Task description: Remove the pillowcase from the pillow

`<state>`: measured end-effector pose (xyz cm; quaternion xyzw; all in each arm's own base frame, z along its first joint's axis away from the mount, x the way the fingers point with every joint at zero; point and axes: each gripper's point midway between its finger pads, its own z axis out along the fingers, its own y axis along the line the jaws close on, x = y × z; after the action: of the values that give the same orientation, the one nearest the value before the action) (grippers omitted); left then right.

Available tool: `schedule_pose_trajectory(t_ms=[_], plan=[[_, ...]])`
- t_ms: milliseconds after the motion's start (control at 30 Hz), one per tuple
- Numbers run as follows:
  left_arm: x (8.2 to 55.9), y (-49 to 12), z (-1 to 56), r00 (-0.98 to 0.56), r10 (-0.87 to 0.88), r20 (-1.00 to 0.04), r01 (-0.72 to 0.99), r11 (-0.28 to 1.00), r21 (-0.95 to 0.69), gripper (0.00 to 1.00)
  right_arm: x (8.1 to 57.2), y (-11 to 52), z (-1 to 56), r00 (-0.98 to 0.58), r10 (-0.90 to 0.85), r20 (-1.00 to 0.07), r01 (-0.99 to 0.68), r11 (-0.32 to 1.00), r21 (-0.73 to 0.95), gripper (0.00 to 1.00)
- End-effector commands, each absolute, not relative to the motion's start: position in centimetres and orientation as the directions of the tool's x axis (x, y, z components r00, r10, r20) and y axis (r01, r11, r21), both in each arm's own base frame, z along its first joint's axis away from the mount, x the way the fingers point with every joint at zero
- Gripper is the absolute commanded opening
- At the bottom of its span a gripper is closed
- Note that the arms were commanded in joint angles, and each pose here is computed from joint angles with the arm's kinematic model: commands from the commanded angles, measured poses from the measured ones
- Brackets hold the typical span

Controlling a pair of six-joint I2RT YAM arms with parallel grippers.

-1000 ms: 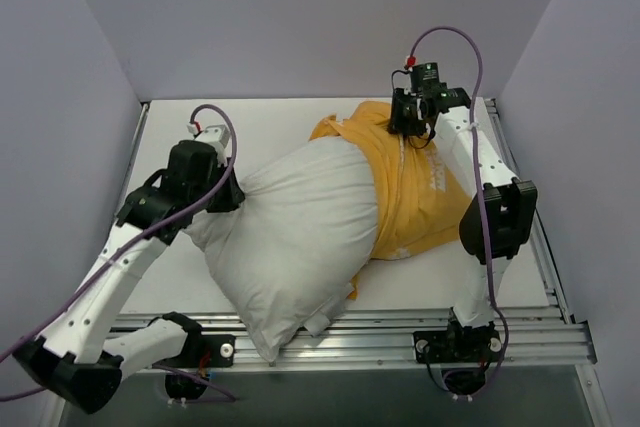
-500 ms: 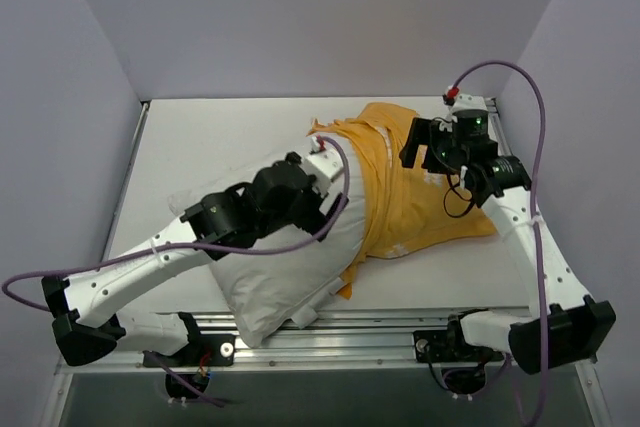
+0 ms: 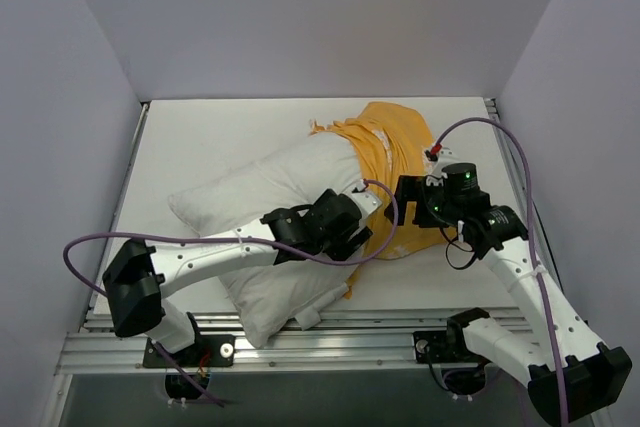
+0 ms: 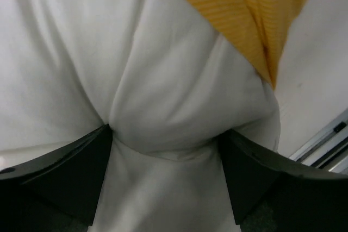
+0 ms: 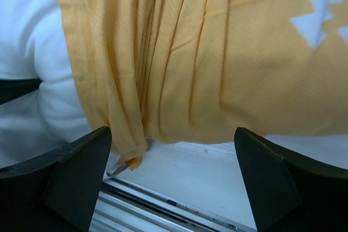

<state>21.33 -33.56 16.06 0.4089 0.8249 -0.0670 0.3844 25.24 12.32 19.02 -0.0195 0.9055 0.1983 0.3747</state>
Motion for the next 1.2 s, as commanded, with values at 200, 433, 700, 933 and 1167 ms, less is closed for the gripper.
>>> schedule_pose_trajectory(t_ms=[200, 433, 700, 933, 1167], plan=[[24.7, -34.4, 14.0, -0.543, 0.495, -0.679, 0.641, 0.766, 0.046, 0.02, 21.9, 15.8, 16.2, -0.779, 0.109, -0.618, -0.224, 0.871, 0.436, 0.88], [25.8, -35.3, 19.9, -0.506, 0.443, -0.740, 0.636, 0.772, 0.027, 0.02, 22.2, 18.5, 15.3, -0.775, 0.121, -0.620, -0.243, 0.849, 0.469, 0.80], [26.6, -35.0, 25.8, -0.469, 0.379, -0.798, 0.632, 0.775, -0.003, 0.02, 26.5, 18.6, 14.5, -0.711, 0.114, -0.694, -0.187, 0.921, 0.342, 0.63], [27.5, -28.9, 26.7, -0.514, 0.347, -0.784, 0.566, 0.824, -0.007, 0.02, 30.3, 11.4, 14.4, -0.667, 0.162, -0.727, 0.074, 0.986, 0.152, 0.00], [24.3, -21.4, 26.6, -0.596, 0.318, -0.737, 0.515, 0.856, -0.047, 0.02, 32.5, -4.9, 20.2, -0.503, 0.434, -0.747, 0.502, 0.851, 0.156, 0.00]])
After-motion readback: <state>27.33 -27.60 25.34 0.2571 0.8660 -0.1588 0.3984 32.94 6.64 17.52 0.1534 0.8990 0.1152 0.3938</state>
